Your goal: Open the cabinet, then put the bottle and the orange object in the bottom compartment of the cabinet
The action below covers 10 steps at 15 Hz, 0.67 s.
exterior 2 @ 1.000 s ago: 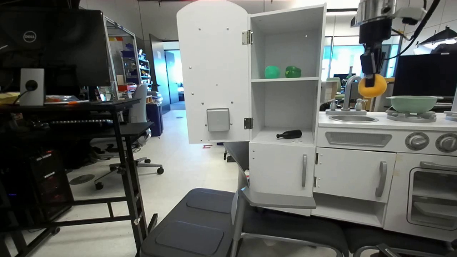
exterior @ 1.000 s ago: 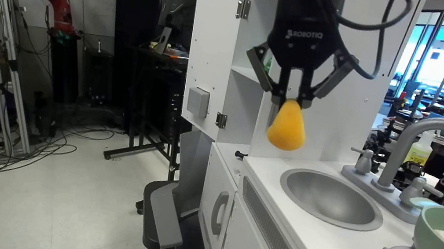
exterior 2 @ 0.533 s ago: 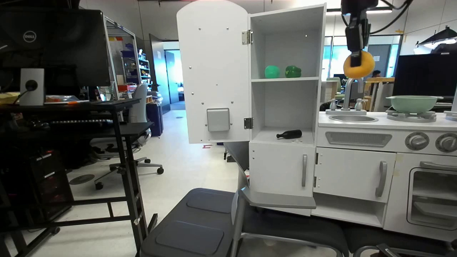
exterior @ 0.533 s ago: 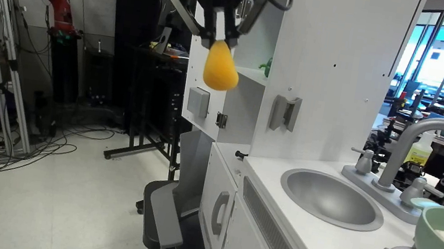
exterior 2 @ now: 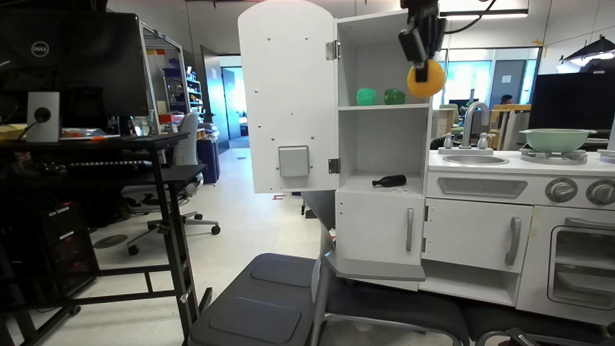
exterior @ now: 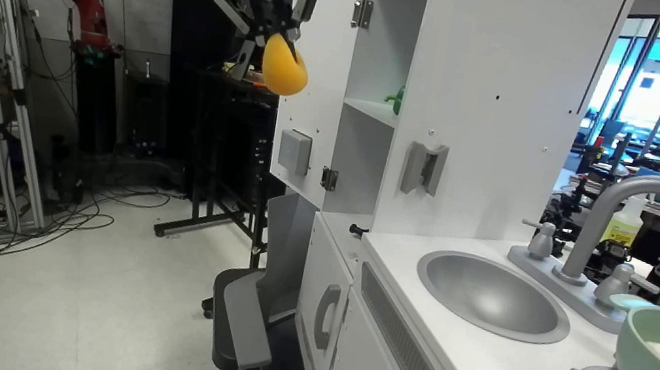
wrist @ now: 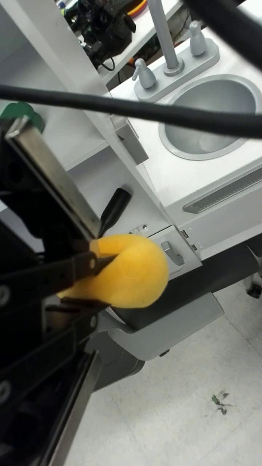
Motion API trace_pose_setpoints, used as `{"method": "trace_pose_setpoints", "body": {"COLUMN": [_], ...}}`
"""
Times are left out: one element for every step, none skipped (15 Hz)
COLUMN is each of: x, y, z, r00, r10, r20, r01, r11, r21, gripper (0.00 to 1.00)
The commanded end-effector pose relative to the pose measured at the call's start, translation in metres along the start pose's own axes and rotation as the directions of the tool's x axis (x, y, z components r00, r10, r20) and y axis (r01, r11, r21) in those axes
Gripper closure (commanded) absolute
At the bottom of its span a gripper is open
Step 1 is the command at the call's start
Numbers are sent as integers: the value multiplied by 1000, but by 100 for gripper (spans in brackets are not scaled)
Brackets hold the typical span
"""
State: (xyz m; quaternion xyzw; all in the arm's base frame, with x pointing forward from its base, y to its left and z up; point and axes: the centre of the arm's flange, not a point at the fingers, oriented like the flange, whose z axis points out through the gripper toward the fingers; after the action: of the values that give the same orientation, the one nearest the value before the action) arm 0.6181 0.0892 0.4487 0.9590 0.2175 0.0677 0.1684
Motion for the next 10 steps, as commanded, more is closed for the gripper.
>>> {"method": "trace_pose_setpoints", "body": {"x": [51, 62, 71, 81, 93, 101, 111, 120, 126, 133], "y": [-29, -38, -45, -51, -56, -58, -59, -58, -57, -57], "z": [32, 44, 58, 74, 89, 105, 122, 139, 153, 170], "r00": [1000, 999, 999, 998, 997, 995, 994, 992, 989, 986], "r10": [29, 36, 46, 62, 80, 98, 111, 130, 145, 169], "r20": [-2, 0, 2, 0, 1, 1, 5, 3, 2, -5], "r01": [-29, -36, -45, -61, -78, -95, -106, -124, -139, -163], "r11": [995, 991, 986, 980, 974, 968, 962, 955, 950, 942], "r21": [-100, -131, -160, -187, -212, -232, -251, -268, -281, -292], "gripper": [96, 96, 96, 96, 96, 96, 96, 96, 96, 96]}}
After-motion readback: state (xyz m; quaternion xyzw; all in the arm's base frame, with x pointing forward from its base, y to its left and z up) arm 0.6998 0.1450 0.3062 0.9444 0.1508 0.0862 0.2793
